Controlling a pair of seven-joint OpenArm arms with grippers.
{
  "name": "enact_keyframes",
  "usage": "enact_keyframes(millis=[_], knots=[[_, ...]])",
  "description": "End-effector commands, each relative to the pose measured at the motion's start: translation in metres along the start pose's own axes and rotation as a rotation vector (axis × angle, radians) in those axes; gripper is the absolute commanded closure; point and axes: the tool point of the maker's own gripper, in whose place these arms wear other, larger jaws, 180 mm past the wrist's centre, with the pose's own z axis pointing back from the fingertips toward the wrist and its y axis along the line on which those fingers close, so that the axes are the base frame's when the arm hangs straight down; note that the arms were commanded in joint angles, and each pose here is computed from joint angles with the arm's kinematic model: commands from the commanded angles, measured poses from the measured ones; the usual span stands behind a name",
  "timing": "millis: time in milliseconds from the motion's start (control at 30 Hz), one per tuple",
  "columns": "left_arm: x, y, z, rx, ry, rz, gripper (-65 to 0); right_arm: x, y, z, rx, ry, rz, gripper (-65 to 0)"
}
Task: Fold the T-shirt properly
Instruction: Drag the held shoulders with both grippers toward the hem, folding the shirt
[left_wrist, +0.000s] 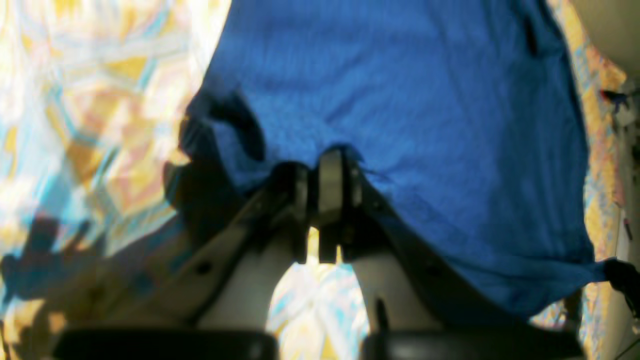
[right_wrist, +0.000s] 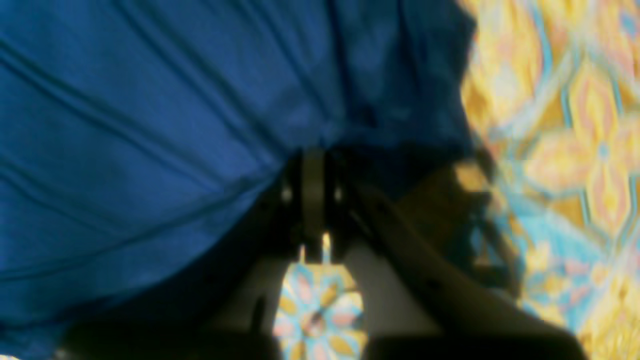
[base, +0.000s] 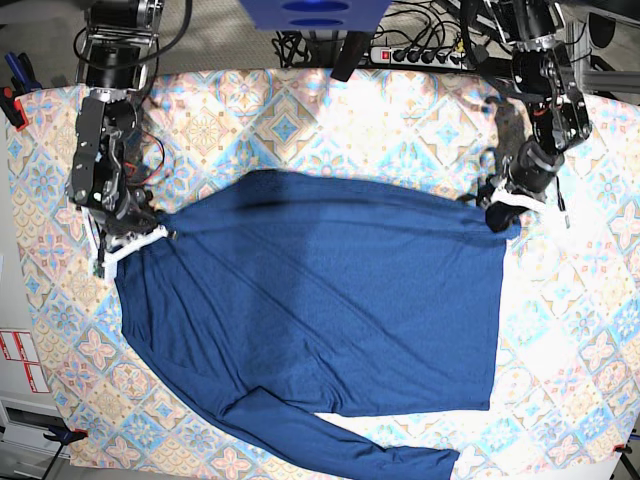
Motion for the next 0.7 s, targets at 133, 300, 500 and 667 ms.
enact_keyframes(millis=[133, 300, 500, 667], knots=[[0.044, -0.018, -0.013, -0.048, -0.097, -0.018, 0.0, 0.047, 0.004, 0.003, 0.007, -0.102, 0.002, -0.2], [0.064, 0.0, -0.027, -0.02, -0.134, 0.065, 0.0, 0.061, 0.006, -0.005, 0.011, -0.107, -0.016, -0.2], [0.068, 0.01, -0.043, -0.008, -0.133, 0.131, 0.0, 0.068, 0.006, -0.018, 0.01, -0.085, -0.043, -0.2], [0.078, 0.007, -0.047, -0.014, -0.172, 0.138, 0.0, 0.081, 0.006, -0.026, 0.009, -0.12, -0.062, -0.2]])
